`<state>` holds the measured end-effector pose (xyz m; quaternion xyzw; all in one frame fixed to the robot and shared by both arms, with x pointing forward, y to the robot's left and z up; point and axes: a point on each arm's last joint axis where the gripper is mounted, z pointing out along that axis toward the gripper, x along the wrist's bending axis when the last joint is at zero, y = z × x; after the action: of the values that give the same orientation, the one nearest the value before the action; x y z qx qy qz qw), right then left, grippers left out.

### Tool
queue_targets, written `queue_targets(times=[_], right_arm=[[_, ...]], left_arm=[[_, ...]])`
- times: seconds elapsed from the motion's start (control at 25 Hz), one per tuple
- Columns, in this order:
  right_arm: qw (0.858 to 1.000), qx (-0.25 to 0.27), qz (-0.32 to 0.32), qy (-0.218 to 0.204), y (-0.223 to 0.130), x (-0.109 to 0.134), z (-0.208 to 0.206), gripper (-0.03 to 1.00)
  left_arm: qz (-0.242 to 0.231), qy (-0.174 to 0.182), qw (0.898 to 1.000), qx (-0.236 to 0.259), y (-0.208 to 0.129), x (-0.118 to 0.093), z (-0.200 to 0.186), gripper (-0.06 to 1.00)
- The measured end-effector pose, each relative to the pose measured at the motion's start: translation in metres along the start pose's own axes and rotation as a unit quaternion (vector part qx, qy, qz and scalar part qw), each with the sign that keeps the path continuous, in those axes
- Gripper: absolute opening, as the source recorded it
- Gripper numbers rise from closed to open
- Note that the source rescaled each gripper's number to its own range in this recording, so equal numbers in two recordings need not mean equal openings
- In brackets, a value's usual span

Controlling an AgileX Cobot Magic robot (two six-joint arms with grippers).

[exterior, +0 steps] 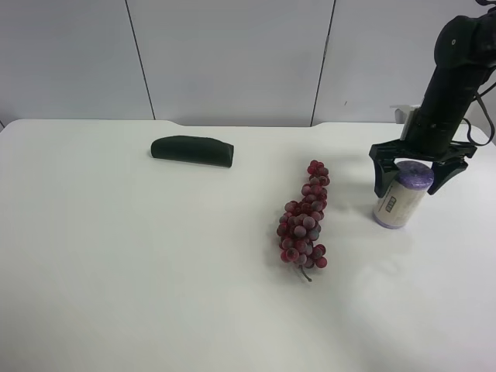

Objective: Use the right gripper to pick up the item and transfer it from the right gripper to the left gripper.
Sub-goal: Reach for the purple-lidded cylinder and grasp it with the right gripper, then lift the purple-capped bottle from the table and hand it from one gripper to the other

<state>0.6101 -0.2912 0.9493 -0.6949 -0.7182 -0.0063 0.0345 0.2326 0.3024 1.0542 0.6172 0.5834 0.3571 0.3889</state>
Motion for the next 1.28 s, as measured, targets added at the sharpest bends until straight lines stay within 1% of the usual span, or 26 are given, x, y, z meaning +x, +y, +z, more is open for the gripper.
queue_targets(times=[0.08,0.16,0.24,0.28,0.8,0.88,1.0,1.28], right_arm=[[1.0,0.0,0.0,0.0,0.0,0.0,0.0,0.41],[1.0,0.0,0.0,0.0,0.0,0.0,0.0,0.2],[1.0,0.001,0.0,-0.001,0.0,0.0,0.0,0.04],[1.0,0.001,-0.001,-0.001,0.0,0.0,0.0,0.01],[1.0,0.001,-0.01,-0.001,0.0,0.0,0.0,0.01],[1.0,0.002,-0.007,0.004,-0.001,0.001,-0.003,0.01],[1.0,0.0,-0.004,0.013,-0.005,0.003,-0.012,0.01],[0.999,-0.042,-0.001,0.035,-0.018,0.01,-0.05,0.01]], left_arm=[[0.0,0.0,1.0,0.0,0.0,0.0,0.0,1.0],[0.0,0.0,1.0,0.0,0.0,0.0,0.0,1.0],[0.0,0.0,1.0,0.0,0.0,0.0,0.0,1.0],[0.0,0.0,1.0,0.0,0.0,0.0,0.0,1.0],[-0.001,0.0,1.0,0.0,0.0,0.0,0.0,1.0],[0.0,0.0,1.0,0.0,0.0,0.0,0.0,1.0],[0.0,0.0,1.0,0.0,0.0,0.0,0.0,1.0],[0.0,0.0,1.0,0.0,0.0,0.0,0.0,1.0]])
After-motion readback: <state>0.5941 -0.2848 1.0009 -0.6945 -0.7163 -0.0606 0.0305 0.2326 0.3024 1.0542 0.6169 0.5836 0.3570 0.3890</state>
